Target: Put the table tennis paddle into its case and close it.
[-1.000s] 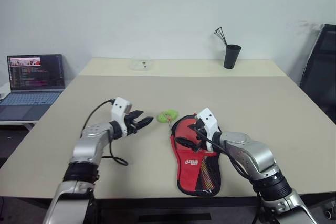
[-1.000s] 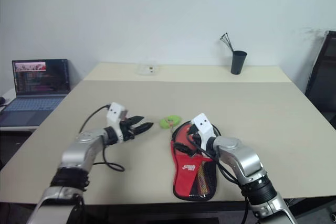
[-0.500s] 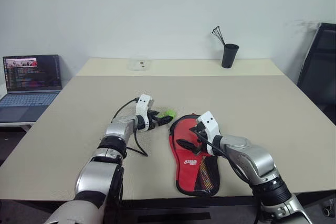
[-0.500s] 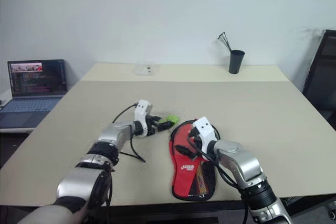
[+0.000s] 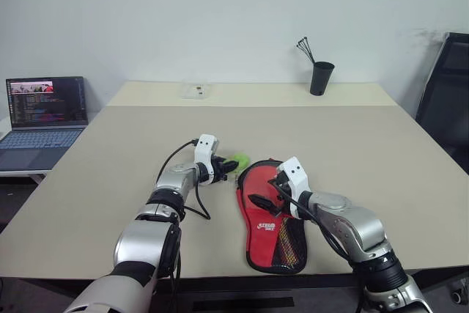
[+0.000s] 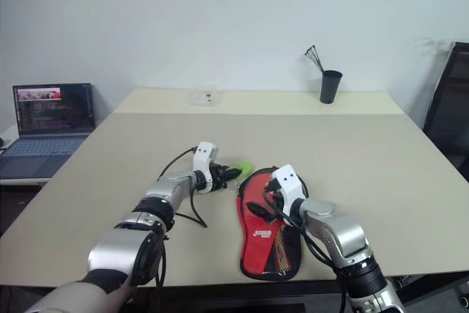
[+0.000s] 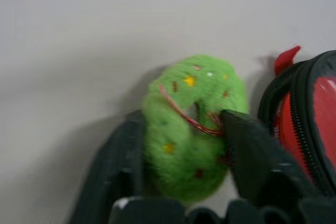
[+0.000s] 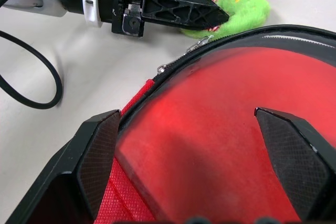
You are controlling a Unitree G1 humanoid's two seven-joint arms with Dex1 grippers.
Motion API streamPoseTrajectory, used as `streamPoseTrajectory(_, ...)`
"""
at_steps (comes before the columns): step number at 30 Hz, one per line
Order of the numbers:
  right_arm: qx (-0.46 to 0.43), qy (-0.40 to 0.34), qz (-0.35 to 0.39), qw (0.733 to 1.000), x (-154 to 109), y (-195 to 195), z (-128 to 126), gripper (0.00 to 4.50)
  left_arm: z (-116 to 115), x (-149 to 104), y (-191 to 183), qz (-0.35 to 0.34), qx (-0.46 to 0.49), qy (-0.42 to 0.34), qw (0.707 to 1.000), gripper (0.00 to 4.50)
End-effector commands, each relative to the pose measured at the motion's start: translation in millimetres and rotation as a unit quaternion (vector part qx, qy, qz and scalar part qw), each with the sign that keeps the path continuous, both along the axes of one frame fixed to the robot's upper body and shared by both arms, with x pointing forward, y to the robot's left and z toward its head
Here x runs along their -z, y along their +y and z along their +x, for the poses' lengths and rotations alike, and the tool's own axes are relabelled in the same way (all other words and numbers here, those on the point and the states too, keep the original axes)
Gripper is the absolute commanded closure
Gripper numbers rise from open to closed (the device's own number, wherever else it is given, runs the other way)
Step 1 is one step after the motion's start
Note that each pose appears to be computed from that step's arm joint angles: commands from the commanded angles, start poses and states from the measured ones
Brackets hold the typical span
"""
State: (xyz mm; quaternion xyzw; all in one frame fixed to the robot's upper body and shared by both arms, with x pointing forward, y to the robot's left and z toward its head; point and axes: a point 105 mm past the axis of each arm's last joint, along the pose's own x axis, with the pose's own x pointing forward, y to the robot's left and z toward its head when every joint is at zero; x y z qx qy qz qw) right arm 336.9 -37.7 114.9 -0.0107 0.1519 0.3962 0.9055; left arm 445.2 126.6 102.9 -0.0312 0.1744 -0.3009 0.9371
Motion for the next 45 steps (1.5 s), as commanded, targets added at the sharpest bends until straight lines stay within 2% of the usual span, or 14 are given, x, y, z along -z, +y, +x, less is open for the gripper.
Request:
streamPoseTrajectory(1,0.005,-0.023,0.044,0.999,-29,9,5,0.0,3,-7,-2,-0.024,-0.01,-0.011,1.0,3.4)
streamPoseTrajectory(4,0.009,-0.028,0.019,0.999,-20,12,13,0.0,2,-8,-4,-0.03,-0.01,-0.016,0.999,4.43)
streamPoseTrajectory(5,0.012,-0.028,0.008,1.0,-14,12,15,0.0,2,-8,-5,-0.033,-0.01,-0.017,0.999,4.48)
streamPoseTrajectory(8,0.016,-0.047,-0.058,0.997,7,8,21,0.0,2,-11,-6,-0.035,-0.006,-0.024,0.999,4.48)
streamPoseTrajectory(14,0.056,-0.022,-0.095,0.994,42,-14,25,0.0,5,-20,3,0.002,-0.01,-0.058,0.998,4.48)
streamPoseTrajectory(18,0.067,-0.014,-0.101,0.993,49,-25,22,0.0,11,-31,8,0.055,-0.018,-0.096,0.994,4.48)
streamPoseTrajectory(24,0.068,-0.002,-0.101,0.993,53,-34,14,0.0,22,-53,3,0.099,-0.035,-0.142,0.984,4.48)
streamPoseTrajectory(32,0.026,0.021,-0.082,0.996,56,-12,-4,0.0,31,-72,-35,0.15,-0.026,-0.188,0.97,4.48)
streamPoseTrajectory(36,0.017,0.031,-0.083,0.996,60,-9,-11,0.0,30,-73,-57,0.178,-0.009,-0.203,0.963,4.48)
streamPoseTrajectory(45,-0.009,0.045,-0.092,0.995,69,-1,-29,0.0,20,-76,-107,0.275,0.074,-0.268,0.92,4.48)
